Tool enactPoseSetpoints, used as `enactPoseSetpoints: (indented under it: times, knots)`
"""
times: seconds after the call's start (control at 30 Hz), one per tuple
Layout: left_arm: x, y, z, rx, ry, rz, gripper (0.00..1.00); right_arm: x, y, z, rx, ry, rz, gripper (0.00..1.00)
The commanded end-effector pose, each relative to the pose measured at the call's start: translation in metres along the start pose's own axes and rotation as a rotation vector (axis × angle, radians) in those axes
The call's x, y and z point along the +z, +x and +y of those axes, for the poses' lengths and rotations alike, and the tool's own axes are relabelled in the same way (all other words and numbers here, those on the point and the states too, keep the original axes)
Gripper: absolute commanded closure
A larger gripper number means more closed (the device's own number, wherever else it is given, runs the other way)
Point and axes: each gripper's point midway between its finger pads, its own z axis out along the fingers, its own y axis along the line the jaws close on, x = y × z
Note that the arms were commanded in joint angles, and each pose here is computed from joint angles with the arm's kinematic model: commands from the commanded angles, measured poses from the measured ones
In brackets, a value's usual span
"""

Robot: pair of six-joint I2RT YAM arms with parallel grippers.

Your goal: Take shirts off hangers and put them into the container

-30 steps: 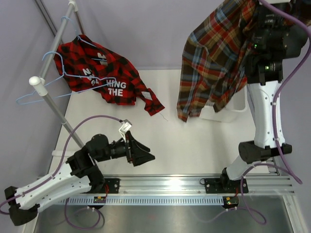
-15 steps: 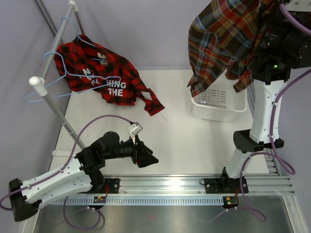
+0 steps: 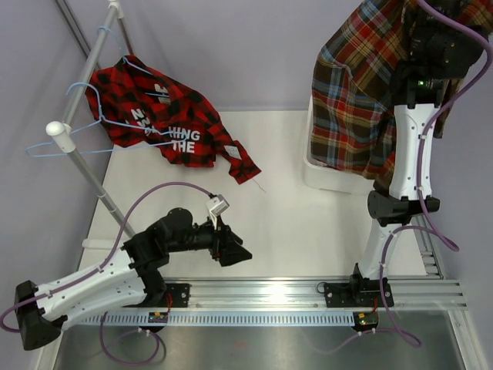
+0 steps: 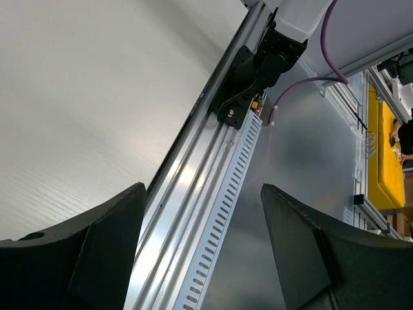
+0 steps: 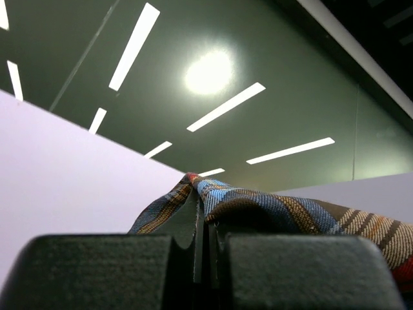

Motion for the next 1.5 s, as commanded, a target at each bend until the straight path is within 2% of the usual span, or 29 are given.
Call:
enactPoseSetpoints:
  times: [0.0,0.13,0.37,0.47,0.5,0.57,0.63,0.67,0.7,0.77,1.07,1.33,1.47]
  knots:
    - [-0.001,-0.019,-0.015,0.056,0.041,-0.045,0.23,0.003,-0.019,-0.017,-0.003,0.039,-0.094,1.0]
    - [0.003,-0.021,-0.013,0.055,0.043,-0.056,0.22,0.002,-0.011,-0.013,0.025,0.026,-0.103,1.0]
    - [0.009,-0.02,-0.009,0.047,0.026,-0.043,0.22,-0.005,0.035,0.005,0.038,0.004,-0.031,1.0]
    - [0.009,-0.021,-0.008,0.036,0.023,-0.061,0.22,-0.009,0.049,0.009,0.063,0.012,0.015,1.0]
    - [0.008,-0.021,-0.008,0.033,0.026,-0.068,0.22,-0.016,0.07,0.022,0.065,0.0,0.056,1.0]
    - [0.008,-0.022,-0.009,0.025,0.03,-0.074,0.22,-0.022,0.076,0.021,0.077,0.016,0.081,1.0]
    - [0.005,-0.024,-0.011,0.02,0.03,-0.078,0.22,-0.037,0.1,0.036,0.132,0.01,0.144,1.0]
    - [0.004,-0.024,-0.01,0.018,0.024,-0.08,0.22,-0.036,0.085,0.027,0.164,0.022,0.126,1.0]
    - [0.002,-0.025,-0.012,0.017,0.027,-0.087,0.22,-0.046,0.097,0.041,0.197,-0.012,0.162,1.0]
    - [-0.001,-0.027,-0.012,0.009,0.023,-0.102,0.22,-0.046,0.082,0.05,0.275,-0.048,0.142,1.0]
    - [-0.012,-0.033,-0.018,-0.019,0.031,-0.154,0.23,-0.073,0.084,0.08,0.427,-0.13,0.255,1.0]
    - [-0.014,-0.041,-0.022,-0.035,0.024,-0.166,0.23,-0.144,0.113,0.09,0.544,-0.066,0.461,1.0]
    - [-0.016,-0.043,-0.025,-0.053,0.041,-0.189,0.24,-0.157,0.108,0.114,0.679,-0.155,0.53,1.0]
